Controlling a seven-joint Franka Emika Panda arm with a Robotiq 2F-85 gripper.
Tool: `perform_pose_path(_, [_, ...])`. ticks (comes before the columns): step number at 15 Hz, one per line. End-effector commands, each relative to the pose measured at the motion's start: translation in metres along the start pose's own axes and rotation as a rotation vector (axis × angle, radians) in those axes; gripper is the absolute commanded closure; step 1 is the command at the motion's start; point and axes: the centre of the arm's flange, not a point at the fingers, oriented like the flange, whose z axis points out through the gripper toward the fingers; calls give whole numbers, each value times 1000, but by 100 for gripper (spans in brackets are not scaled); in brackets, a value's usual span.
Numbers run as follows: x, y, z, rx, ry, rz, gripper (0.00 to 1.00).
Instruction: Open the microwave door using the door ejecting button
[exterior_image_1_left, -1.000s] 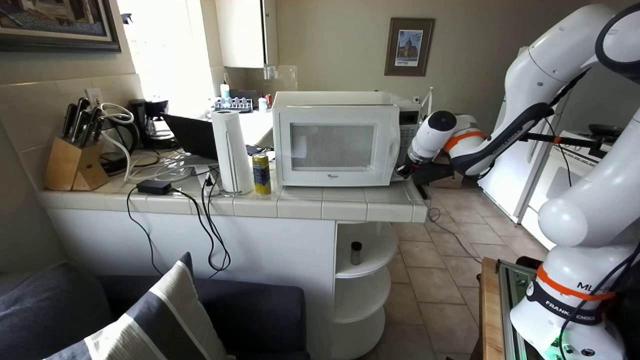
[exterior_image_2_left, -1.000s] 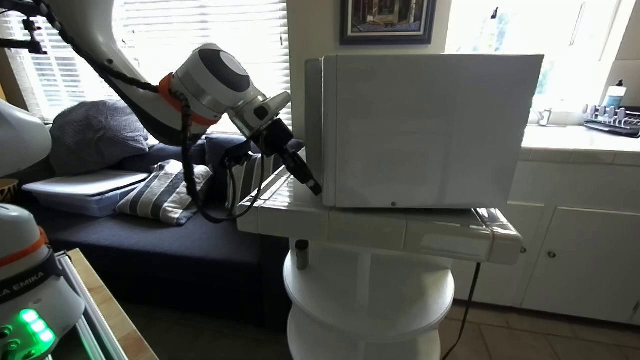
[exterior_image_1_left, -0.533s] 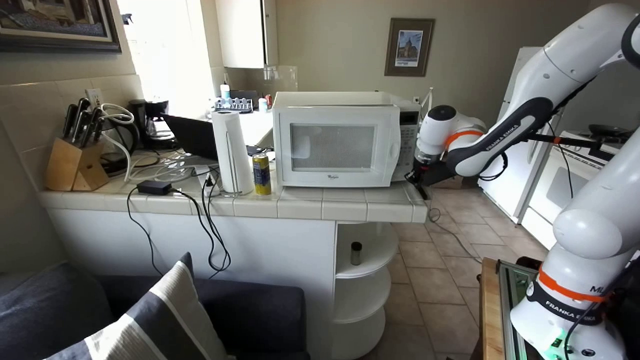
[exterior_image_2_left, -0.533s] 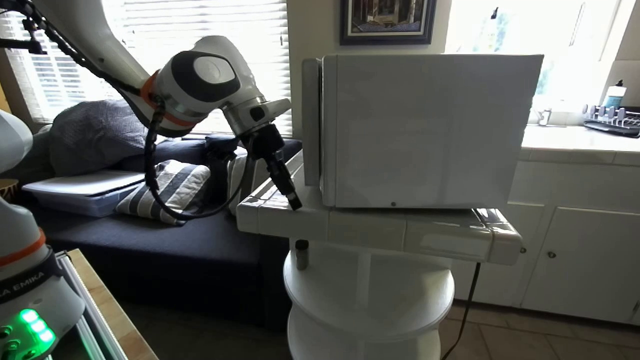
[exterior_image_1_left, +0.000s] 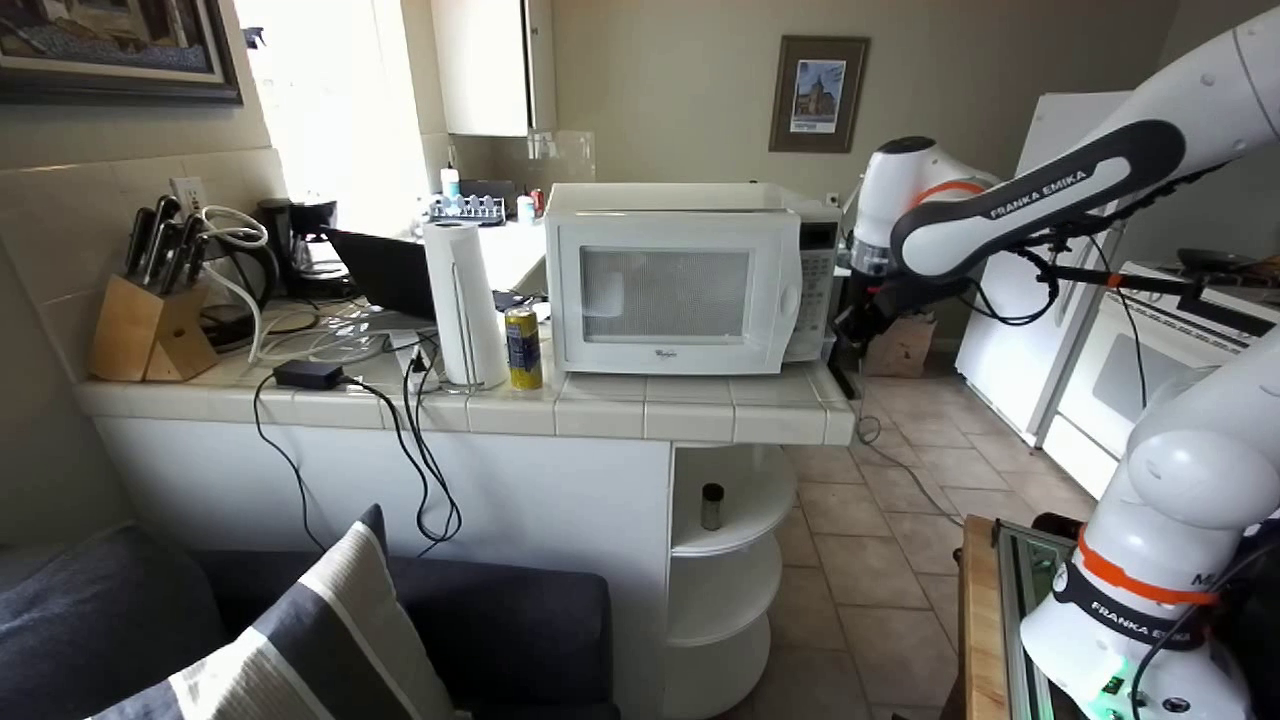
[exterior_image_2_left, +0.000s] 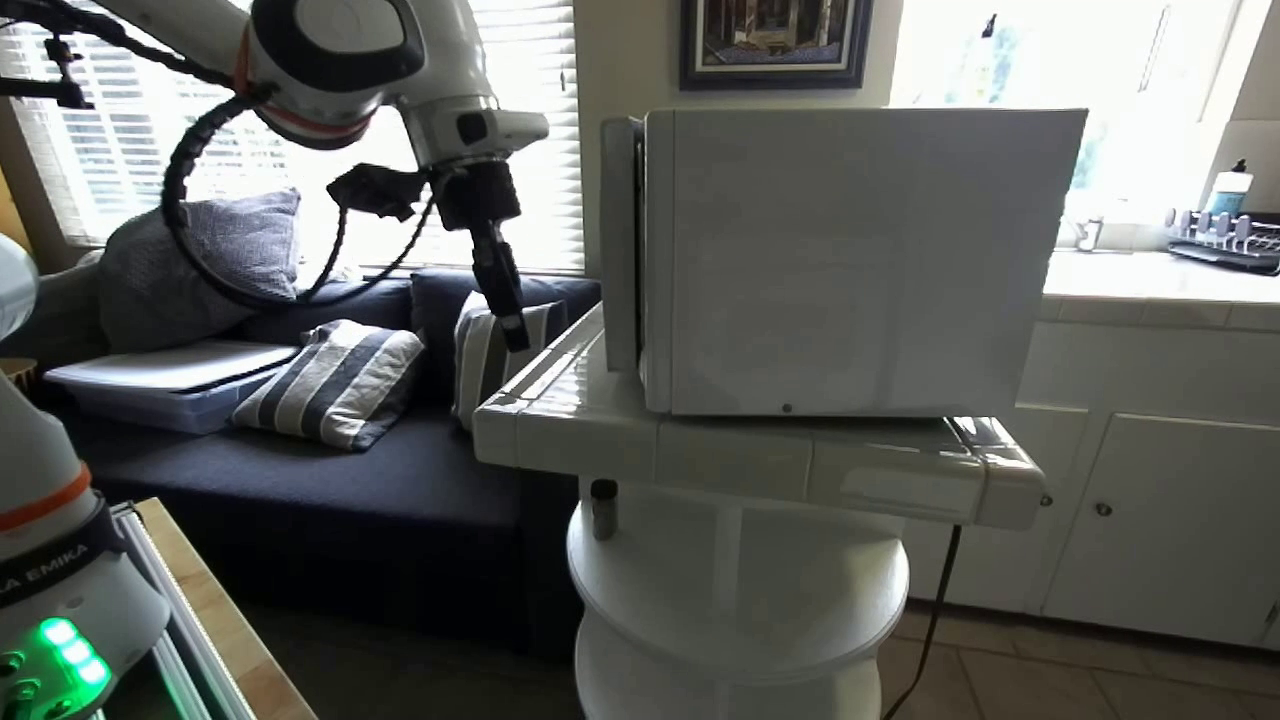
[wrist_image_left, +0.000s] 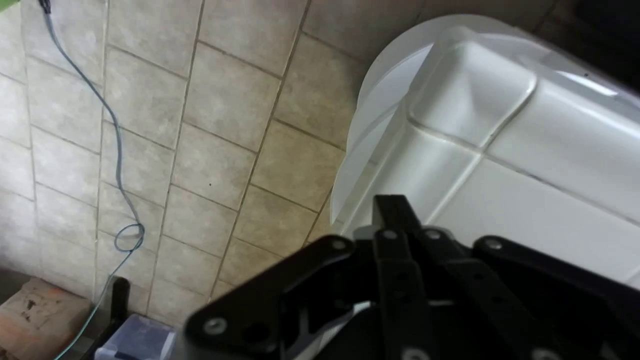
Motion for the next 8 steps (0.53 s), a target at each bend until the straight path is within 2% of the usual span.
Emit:
perform_pose_path(1, [3,14,-53,85,-69,23,100])
perform_pose_path(4, [14,26,-84,160,-62,86,100])
perform_pose_path(8, [30,38,-107,259,7,172,100])
